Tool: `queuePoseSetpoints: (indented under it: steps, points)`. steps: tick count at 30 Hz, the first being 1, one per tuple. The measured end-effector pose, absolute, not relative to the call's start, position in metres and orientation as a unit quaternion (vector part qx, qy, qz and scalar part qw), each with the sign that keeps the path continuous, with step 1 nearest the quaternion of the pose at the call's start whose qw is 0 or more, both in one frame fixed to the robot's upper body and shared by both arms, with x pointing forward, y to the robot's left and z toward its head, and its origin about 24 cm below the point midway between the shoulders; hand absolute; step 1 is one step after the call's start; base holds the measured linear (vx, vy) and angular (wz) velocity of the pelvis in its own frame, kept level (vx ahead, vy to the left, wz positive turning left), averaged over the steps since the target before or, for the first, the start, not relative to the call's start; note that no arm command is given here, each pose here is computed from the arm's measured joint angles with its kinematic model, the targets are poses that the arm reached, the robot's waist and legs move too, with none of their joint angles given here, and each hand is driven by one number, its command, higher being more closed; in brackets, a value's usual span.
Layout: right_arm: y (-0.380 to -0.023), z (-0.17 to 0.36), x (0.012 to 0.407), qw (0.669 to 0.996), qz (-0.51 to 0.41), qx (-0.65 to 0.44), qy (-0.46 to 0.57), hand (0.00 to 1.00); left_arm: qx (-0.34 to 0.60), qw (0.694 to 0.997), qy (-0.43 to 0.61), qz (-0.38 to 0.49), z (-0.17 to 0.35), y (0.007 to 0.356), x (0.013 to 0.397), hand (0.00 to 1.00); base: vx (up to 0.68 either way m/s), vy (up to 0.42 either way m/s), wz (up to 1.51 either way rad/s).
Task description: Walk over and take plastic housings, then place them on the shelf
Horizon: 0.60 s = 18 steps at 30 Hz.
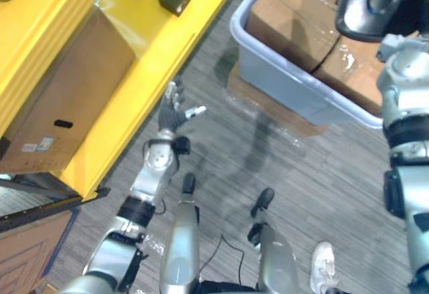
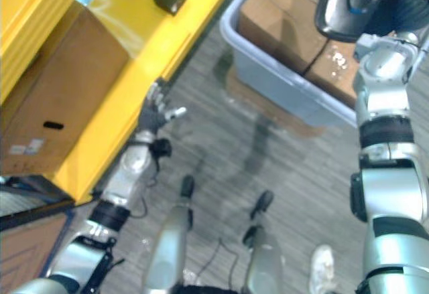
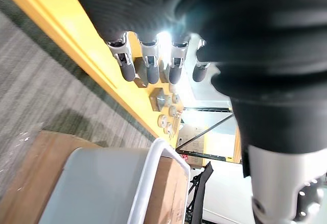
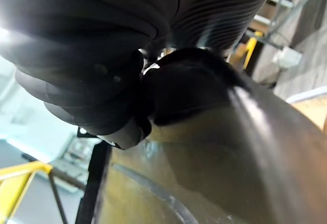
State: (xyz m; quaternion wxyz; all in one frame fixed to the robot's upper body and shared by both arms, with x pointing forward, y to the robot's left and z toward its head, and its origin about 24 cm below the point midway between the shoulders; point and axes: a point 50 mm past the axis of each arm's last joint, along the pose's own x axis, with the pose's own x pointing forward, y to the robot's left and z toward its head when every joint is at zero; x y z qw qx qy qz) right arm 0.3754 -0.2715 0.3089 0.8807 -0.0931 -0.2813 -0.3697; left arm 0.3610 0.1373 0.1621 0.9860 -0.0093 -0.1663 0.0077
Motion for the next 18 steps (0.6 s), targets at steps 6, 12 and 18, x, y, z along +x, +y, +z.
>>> queuePoseSetpoints:
  steps: [6, 12, 18]
  points:
    - [-0.253, 0.306, 0.376, 0.882, -0.343, -0.105, -0.305, 1.0, -0.013, 0.985, -0.167, 0.03, 0.18, 0.137, 0.373, 0.0, 0.01, -0.013, -0.04]
    - [-0.222, 0.288, 0.38, 0.891, -0.29, -0.126, -0.325, 1.0, -0.085, 0.987, -0.133, 0.026, 0.182, 0.14, 0.384, 0.0, 0.0, -0.002, -0.02]
    - [-0.201, 0.28, 0.384, 0.895, -0.258, -0.149, -0.332, 1.0, -0.175, 0.981, -0.076, -0.02, 0.168, 0.133, 0.39, 0.0, 0.0, 0.0, 0.0]
